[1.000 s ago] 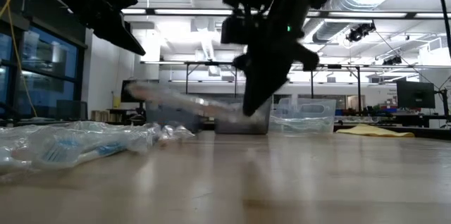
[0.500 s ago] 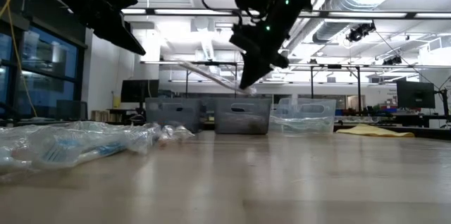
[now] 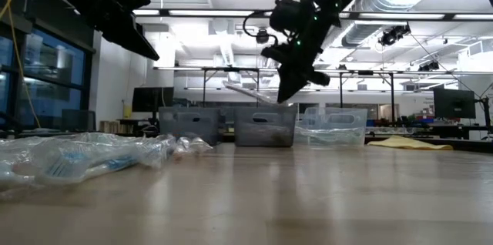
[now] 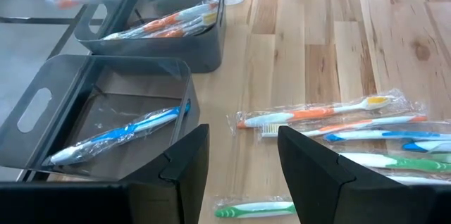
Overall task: Pick & Place Toothbrushes
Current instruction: Put the orange toothbrush into the right black bin
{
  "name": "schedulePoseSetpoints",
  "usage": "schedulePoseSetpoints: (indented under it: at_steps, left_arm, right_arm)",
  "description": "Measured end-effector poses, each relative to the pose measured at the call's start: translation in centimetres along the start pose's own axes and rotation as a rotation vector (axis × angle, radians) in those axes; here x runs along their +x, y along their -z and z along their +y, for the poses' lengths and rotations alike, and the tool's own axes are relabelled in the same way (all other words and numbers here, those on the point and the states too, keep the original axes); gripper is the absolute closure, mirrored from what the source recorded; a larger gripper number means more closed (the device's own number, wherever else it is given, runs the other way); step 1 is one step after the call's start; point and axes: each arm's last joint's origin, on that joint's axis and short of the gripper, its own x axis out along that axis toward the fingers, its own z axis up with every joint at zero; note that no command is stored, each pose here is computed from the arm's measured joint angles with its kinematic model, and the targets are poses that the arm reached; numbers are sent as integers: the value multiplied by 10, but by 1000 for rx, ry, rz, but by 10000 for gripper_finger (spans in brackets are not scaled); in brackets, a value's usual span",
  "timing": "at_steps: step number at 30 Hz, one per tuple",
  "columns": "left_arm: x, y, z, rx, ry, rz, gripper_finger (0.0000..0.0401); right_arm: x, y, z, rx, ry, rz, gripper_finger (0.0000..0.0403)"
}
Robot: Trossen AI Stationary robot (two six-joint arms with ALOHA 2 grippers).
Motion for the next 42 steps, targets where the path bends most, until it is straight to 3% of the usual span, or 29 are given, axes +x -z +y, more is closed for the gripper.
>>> schedulePoseSetpoints:
  at_steps: [6,12,20,26,42]
  left_arm:
    - [0,0,0,0,-1,-2,238]
    - [0,0,0,0,-1,-2,238]
    - [0,0,0,0,0,1,238]
    - [0,0,0,0,0,1,238]
    - [0,0,0,0,0,1,238]
  right_arm:
    - [-22,-16,7,22,74,29,400]
    - [-14,-15,4,98,170,104,400]
    - [6,-13,3,146,123,168,400]
    - [18,-12,-9,194,150,230,400]
    - [26,-18,-10,221,53,214,400]
